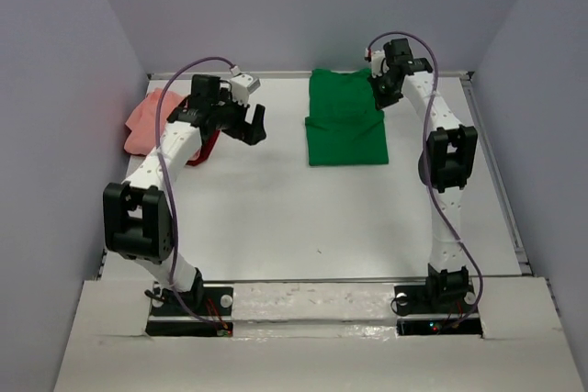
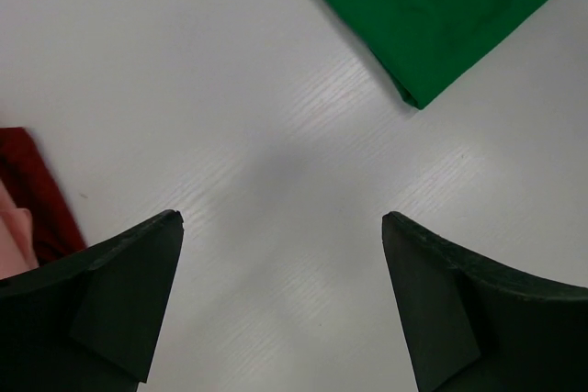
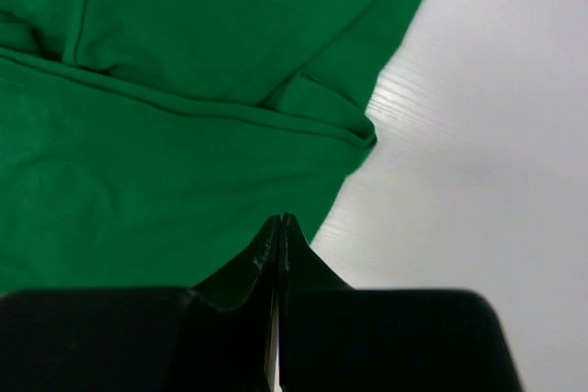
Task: Fold and stack the t-shirts
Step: Fold the tshirt
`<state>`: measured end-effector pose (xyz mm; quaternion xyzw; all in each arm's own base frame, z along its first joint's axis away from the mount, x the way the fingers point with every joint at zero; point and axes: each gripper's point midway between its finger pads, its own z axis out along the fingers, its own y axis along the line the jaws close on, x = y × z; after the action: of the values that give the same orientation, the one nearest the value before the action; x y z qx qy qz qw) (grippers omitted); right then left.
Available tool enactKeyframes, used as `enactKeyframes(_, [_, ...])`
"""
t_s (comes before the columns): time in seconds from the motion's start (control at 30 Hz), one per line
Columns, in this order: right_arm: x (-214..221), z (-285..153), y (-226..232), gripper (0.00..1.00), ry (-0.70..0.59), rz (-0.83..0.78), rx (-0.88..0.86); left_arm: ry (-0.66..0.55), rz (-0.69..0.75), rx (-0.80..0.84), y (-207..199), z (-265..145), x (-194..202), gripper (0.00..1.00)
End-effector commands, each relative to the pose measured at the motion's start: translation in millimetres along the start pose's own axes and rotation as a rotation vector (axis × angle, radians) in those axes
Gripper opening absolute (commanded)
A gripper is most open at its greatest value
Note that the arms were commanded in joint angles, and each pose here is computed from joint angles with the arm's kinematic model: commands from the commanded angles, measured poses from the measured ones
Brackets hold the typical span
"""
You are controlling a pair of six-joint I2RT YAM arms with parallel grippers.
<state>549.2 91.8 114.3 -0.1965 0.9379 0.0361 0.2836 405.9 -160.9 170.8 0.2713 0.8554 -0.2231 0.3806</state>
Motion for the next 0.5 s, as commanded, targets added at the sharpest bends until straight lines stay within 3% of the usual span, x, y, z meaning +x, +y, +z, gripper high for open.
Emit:
enactKeyframes(0.0, [-7, 6, 31, 0.0, 0.003, -0.045, -0.096, -0.065, 0.065, -0.16, 22, -40, -15, 0.99])
enactKeyframes(0.2, [6, 42, 86, 0.0, 0.048, -0.166, -0.176, -0.14, 0.11, -0.333, 39, -82, -22, 0.99])
enactKeyframes(0.47, [15, 72, 128, 0.0, 0.088, -0.242, -0.195, -0.187, 0.119, -0.374, 38, -99, -9, 0.99])
